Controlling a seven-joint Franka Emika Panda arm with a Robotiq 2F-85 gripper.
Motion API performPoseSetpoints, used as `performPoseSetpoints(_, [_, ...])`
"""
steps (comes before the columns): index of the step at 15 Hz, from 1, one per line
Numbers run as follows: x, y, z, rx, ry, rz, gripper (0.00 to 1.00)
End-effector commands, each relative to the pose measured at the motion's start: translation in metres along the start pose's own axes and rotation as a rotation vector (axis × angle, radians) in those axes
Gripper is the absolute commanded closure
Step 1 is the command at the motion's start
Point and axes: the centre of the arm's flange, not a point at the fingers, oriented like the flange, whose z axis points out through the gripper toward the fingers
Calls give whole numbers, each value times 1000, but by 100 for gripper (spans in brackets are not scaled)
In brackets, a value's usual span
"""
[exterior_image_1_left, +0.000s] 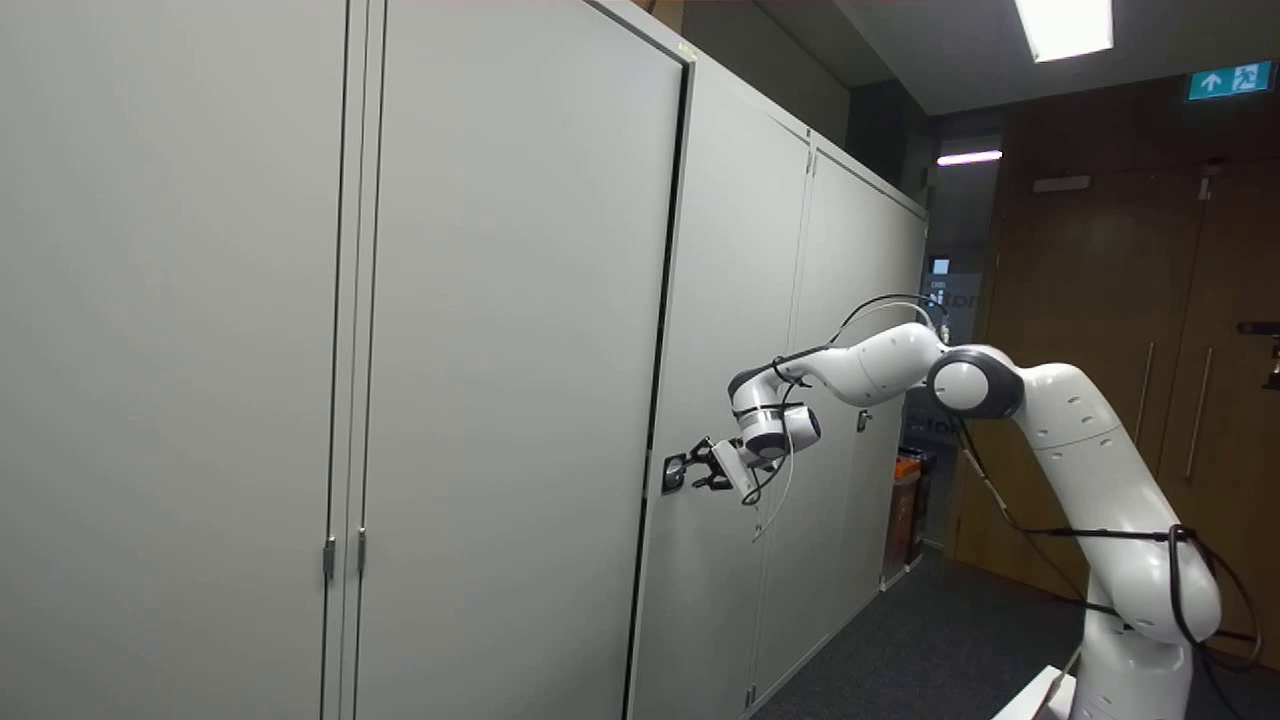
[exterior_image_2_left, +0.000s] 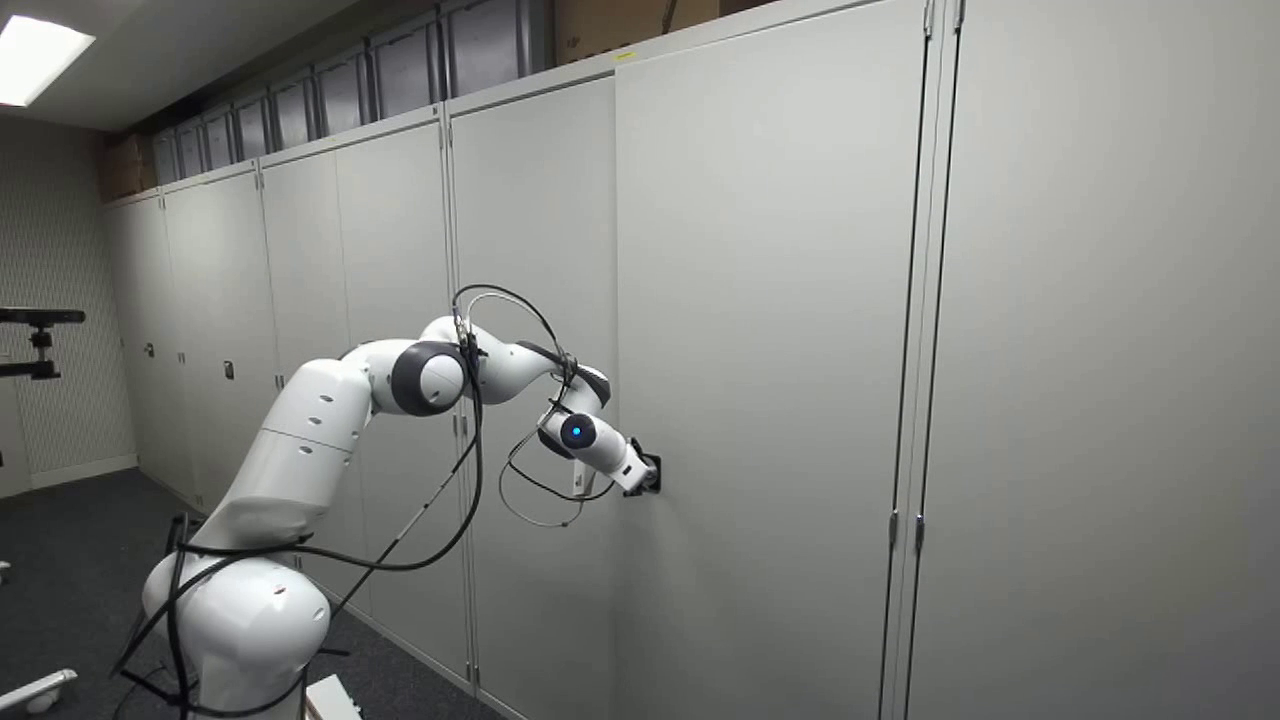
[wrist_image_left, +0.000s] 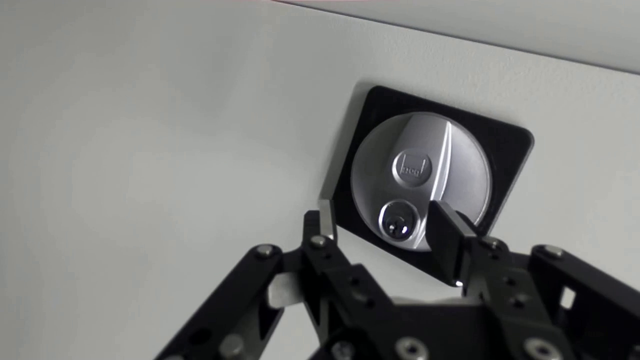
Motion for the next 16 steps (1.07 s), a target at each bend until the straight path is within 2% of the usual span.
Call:
performPoseSetpoints(1, [2,-8,9,32,6,5,52])
performPoseSetpoints(2, [2,-9,10,35,6,4,56])
performPoseSetpoints(3, [0,-12,12,37,6,3,54])
performPoseSetpoints(4, [0,-13,13,39,6,1,57])
performPoseSetpoints(12, [-1,-14,15,43,1,1,54])
performPoseSetpoints(16, [1,-13,17,42,2,2,59])
